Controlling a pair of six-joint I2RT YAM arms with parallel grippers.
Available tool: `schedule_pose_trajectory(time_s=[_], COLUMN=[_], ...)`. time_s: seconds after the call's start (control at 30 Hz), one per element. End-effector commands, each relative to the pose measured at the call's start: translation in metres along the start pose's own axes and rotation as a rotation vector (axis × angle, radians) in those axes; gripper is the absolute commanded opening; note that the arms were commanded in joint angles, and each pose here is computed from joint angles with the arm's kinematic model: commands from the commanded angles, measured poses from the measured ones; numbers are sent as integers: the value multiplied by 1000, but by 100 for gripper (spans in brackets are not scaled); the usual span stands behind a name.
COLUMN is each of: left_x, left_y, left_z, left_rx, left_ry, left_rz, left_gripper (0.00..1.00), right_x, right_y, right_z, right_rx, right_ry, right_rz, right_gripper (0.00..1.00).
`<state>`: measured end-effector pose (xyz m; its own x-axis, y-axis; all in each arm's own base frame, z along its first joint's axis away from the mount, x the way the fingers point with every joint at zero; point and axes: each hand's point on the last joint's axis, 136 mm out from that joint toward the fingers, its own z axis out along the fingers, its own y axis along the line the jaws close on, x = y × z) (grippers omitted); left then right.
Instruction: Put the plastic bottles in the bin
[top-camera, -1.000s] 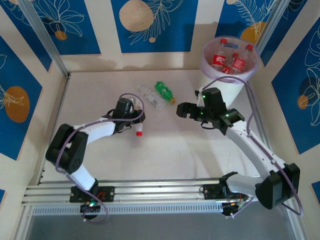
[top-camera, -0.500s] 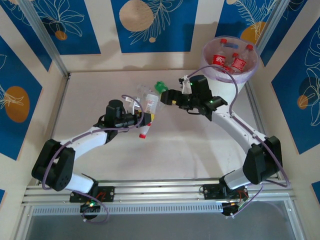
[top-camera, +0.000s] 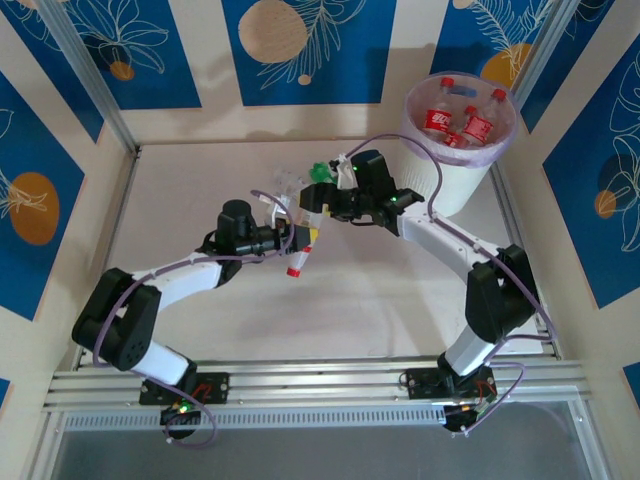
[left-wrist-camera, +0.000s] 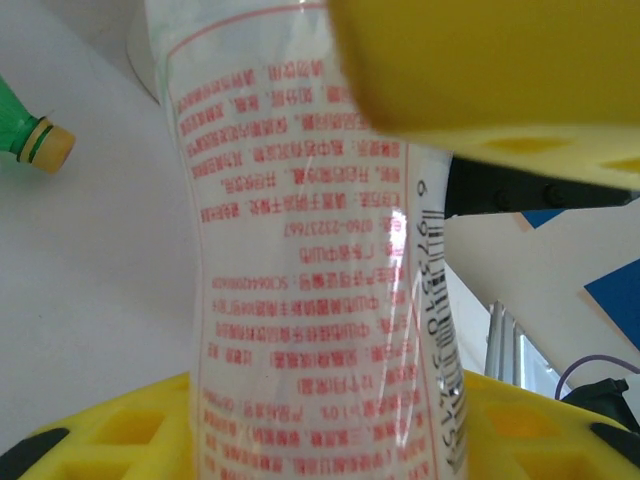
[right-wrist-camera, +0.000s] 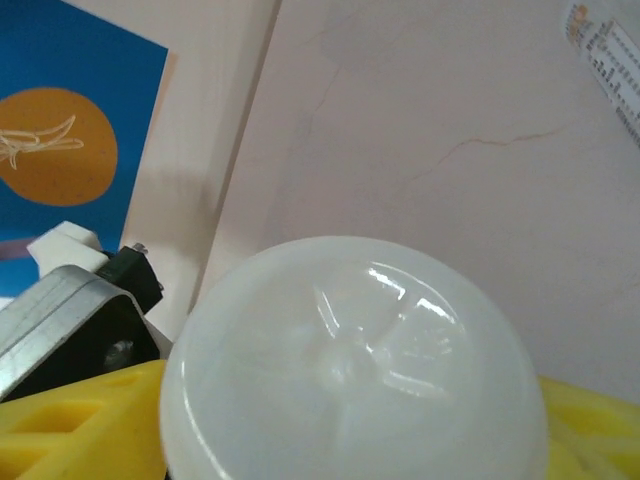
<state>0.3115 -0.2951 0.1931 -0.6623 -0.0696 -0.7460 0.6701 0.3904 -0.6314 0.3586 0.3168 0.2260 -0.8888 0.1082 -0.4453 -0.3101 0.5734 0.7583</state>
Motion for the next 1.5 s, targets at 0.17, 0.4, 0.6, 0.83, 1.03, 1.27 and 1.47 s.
schedule_pose_trajectory(time_s=[0.17, 0.4, 0.6, 0.83, 1.03, 1.27, 1.47], left_x=[-14, -26, -22, -15, -8, -9, -5], left_y=[-20, -29, -7, 1, 3, 2, 4], left_z=[-6, -36, -86, -128, -129, -126, -131], left_rx=[37, -34, -364, -546, -542, -525, -548], left_ry=[-39, -132, -144, -176, -179, -186, -181], left_rz=[69, 85, 90, 92, 57, 41, 16], left_gripper=[72, 100, 100, 100, 100, 100, 100], right_x=[-21, -65, -138, -204, -242, -283, -297], right_y=[20, 25, 34, 62, 78, 22, -44], right_z=[-4, -51, -148, -272, -361, -390, -377], right_rx=[-50, 72, 350, 607, 900, 1126, 1172], right_ry=[-40, -161, -418, -765, -1048, -1067, -982], right_rz=[-31, -158, -401, -549, -663, -670, -590], right_gripper=[45, 44, 43, 41, 37, 37, 37])
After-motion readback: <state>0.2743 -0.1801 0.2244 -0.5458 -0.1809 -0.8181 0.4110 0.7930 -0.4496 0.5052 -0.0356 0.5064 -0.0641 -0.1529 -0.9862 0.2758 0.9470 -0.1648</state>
